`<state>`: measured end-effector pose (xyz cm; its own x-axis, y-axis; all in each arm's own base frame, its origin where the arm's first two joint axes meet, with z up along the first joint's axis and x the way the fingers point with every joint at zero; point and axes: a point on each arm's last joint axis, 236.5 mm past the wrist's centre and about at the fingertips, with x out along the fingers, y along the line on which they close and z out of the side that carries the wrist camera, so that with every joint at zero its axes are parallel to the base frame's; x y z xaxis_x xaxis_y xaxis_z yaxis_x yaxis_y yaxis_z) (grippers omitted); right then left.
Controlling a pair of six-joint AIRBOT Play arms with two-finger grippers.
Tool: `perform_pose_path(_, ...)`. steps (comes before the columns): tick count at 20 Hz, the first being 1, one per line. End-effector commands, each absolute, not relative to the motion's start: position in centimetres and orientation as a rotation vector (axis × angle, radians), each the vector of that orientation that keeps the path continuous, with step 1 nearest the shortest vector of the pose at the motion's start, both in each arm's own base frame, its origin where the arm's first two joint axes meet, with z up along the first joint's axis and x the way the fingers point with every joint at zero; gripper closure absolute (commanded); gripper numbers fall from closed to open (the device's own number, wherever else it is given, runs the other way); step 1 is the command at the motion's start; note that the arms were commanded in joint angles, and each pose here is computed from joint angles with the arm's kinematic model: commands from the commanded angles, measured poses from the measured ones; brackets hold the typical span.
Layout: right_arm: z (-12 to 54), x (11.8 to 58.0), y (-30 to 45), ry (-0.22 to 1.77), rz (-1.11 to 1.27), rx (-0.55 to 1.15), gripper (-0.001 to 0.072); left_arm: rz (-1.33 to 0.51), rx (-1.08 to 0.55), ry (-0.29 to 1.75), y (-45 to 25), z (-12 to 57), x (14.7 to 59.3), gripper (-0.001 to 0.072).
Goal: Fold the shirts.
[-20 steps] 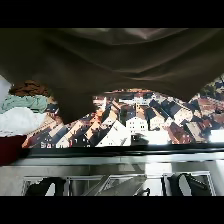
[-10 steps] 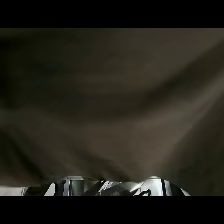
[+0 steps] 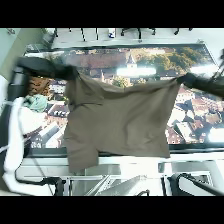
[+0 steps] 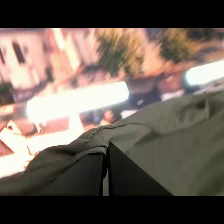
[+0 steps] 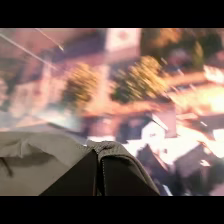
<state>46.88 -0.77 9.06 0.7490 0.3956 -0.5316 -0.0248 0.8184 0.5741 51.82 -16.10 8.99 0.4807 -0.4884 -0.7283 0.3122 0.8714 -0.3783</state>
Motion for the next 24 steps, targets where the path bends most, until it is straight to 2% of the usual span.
perform_pose_path(1, -2.6, 49.4, -3.3, 0.833, 0.119, 0.636, 0.0688, -0.418, -0.275, 1.110, -14.9, -4.0, 54.9, 0.0685)
perform_pose_path(5, -5.2, 55.0, -3.9, 0.855, 0.151, 0.686, 0.0688, -0.366, -0.390, 1.001, -12.9, -3.6, 60.1, 0.0685)
perform_pose_path(8, -2.4, 58.2, -4.2, 0.800, 0.183, 0.694, 0.0688, -0.360, -0.396, 0.889, -12.6, 0.9, 63.2, 0.0686)
perform_pose_path(11, 0.6, 58.8, -4.2, 0.770, 0.225, 0.659, 0.0688, -0.346, -0.429, 0.828, -11.6, 4.6, 64.3, 0.0685)
perform_pose_path(16, -1.4, 54.7, -2.9, 0.969, 0.290, 0.515, 0.0688, -0.320, -0.400, 1.022, -10.3, 0.2, 59.7, 0.0685)
perform_pose_path(21, -6.1, 50.1, -4.2, 1.228, 0.197, 0.330, 0.0688, -0.227, -0.312, 1.333, -8.1, -3.7, 53.3, 0.0686)
perform_pose_path(24, -7.8, 49.2, -4.3, 1.280, 0.160, 0.245, 0.0688, -0.144, -0.231, 1.469, -6.5, -5.1, 50.4, 0.0686)
